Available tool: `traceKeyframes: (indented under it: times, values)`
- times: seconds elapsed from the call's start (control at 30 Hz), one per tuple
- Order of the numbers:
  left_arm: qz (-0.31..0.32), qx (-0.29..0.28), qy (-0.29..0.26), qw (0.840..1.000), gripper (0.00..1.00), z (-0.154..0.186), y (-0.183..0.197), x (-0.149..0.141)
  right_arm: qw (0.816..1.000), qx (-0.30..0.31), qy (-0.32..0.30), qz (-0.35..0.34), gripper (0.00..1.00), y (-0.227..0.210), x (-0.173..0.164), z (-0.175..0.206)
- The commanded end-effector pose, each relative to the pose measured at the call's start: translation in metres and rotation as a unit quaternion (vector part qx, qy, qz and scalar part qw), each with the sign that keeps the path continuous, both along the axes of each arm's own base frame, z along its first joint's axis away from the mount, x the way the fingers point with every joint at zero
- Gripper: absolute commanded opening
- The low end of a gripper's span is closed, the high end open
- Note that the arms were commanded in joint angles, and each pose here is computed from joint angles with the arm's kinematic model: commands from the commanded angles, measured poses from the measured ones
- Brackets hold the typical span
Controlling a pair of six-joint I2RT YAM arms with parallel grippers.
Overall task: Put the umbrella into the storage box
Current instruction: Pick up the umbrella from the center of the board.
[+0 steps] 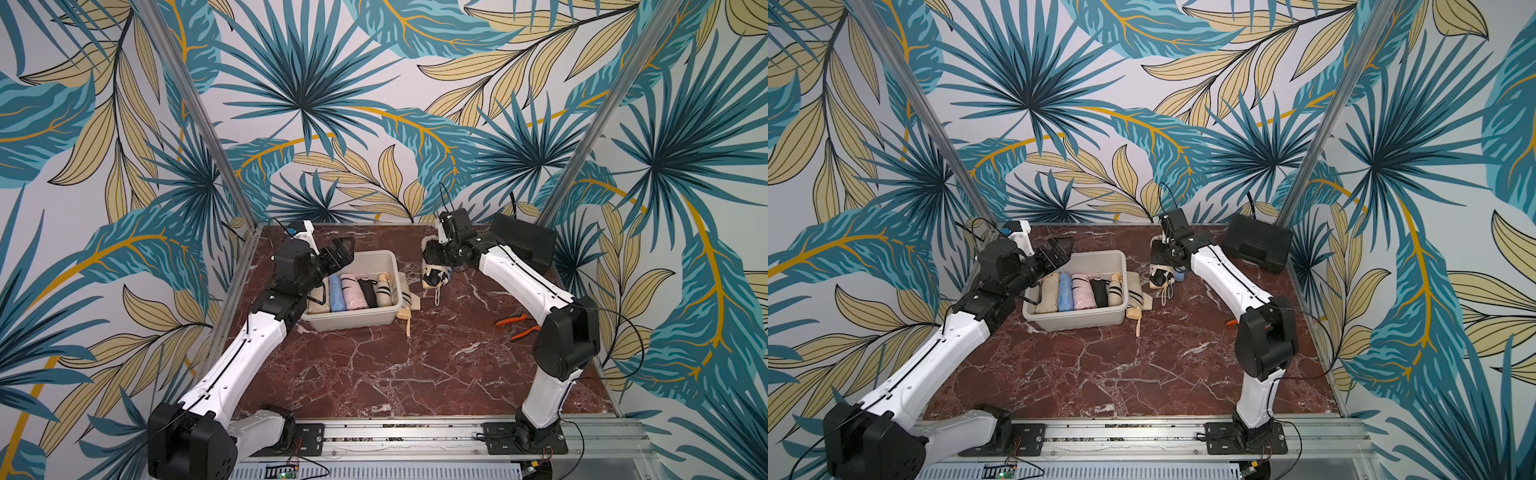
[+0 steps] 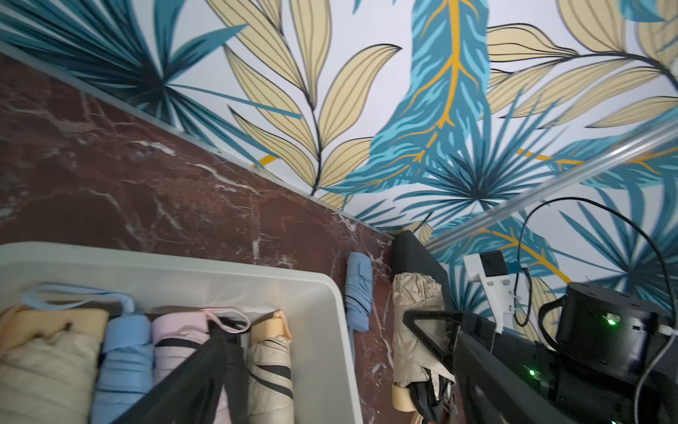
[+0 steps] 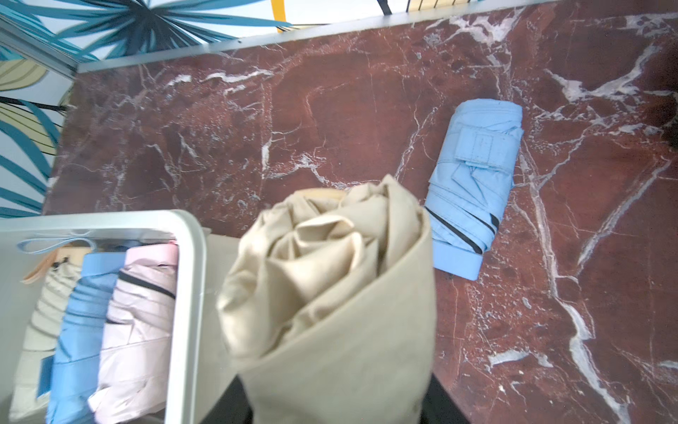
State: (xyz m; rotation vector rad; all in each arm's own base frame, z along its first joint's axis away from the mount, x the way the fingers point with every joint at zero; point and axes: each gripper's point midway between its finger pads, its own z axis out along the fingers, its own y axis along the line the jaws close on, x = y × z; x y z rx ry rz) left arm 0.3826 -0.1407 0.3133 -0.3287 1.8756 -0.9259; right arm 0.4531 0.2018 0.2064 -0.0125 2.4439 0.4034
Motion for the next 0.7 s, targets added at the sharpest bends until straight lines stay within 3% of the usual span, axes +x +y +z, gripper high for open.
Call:
traceKeyframes:
  times: [0.0,0.37,0.67]
  values:
    - [-0.117,-0.05,-0.045,0.991,1.0,0.032,-0.034,-0.02,0.996,0.063,-0.052,0.034,0.37,0.021,-0.012,0.041]
    - [-0.249,-0.039,-0.055,0.966,1.0,0.025,-0.066,-0.067,0.962,0.17,-0.155,0.146,0.36,0.086,-0.061,0.131]
    - [-0.242,-0.03,-0.08,0.966,1.0,0.021,-0.064,-0.076,0.937,0.267,-0.18,0.132,0.34,0.13,-0.072,0.175]
